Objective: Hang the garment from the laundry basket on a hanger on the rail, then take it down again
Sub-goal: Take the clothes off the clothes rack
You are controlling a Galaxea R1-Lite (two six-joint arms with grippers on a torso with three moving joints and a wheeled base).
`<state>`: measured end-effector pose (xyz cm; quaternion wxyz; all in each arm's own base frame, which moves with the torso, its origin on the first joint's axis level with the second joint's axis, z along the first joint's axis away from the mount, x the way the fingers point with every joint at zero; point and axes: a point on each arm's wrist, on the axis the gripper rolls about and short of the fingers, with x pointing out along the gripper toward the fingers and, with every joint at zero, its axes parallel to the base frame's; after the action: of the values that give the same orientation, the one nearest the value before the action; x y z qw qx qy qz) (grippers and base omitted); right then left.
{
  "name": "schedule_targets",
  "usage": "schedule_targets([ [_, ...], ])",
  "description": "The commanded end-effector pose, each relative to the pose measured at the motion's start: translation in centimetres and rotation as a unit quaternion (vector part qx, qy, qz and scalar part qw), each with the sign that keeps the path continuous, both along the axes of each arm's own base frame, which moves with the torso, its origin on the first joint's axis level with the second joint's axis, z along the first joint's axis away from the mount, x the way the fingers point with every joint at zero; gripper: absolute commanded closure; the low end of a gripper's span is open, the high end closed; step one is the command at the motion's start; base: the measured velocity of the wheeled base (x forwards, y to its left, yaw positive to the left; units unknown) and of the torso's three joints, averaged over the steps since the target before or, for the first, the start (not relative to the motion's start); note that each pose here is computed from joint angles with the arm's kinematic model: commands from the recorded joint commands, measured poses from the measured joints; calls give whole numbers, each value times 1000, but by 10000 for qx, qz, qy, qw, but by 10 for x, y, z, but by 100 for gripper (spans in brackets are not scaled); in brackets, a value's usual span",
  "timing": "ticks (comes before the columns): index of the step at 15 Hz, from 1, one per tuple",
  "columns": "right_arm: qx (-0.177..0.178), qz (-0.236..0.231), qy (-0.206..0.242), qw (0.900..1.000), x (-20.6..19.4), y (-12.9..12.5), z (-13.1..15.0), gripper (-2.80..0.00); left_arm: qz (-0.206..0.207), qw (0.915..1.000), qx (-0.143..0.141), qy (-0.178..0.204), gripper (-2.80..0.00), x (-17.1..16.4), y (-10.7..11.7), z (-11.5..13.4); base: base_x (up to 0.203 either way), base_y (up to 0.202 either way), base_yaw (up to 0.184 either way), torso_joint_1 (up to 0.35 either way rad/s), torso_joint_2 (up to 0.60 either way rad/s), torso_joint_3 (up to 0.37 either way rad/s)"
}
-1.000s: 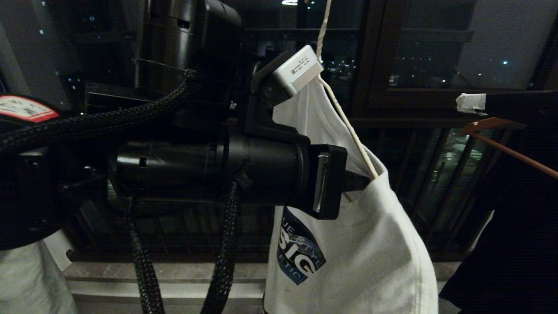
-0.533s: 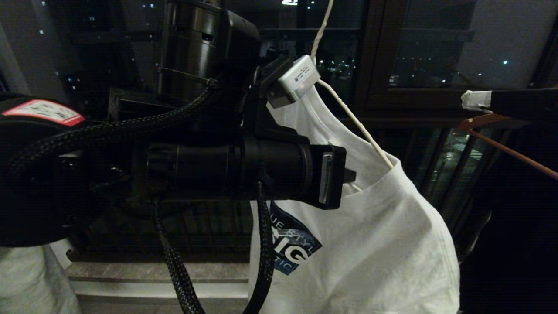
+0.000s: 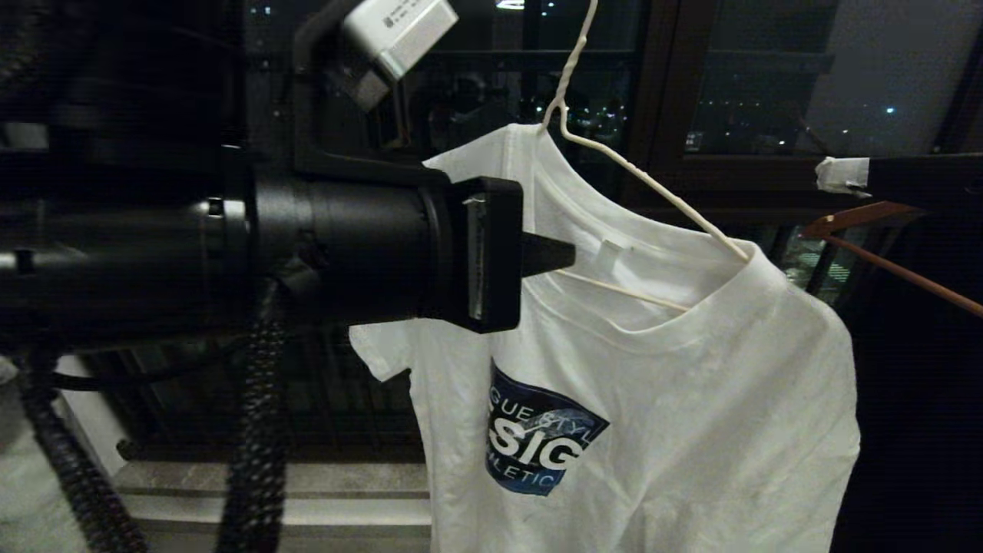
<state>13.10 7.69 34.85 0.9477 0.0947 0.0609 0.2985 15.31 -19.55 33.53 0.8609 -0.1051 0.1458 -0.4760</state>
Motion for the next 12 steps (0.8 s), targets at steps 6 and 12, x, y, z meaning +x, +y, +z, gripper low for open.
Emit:
schedule_targets([
  [6, -8, 0, 26, 10000, 1, 0, -1, 0, 860, 9950, 507, -37, 0, -4, 55, 0, 0, 0, 0, 0, 0, 0],
  [12, -12, 0, 32, 10000, 1, 1, -1, 0, 2046, 9722, 1143, -14, 0, 23, 104, -21, 0, 0, 0, 0, 0, 0],
])
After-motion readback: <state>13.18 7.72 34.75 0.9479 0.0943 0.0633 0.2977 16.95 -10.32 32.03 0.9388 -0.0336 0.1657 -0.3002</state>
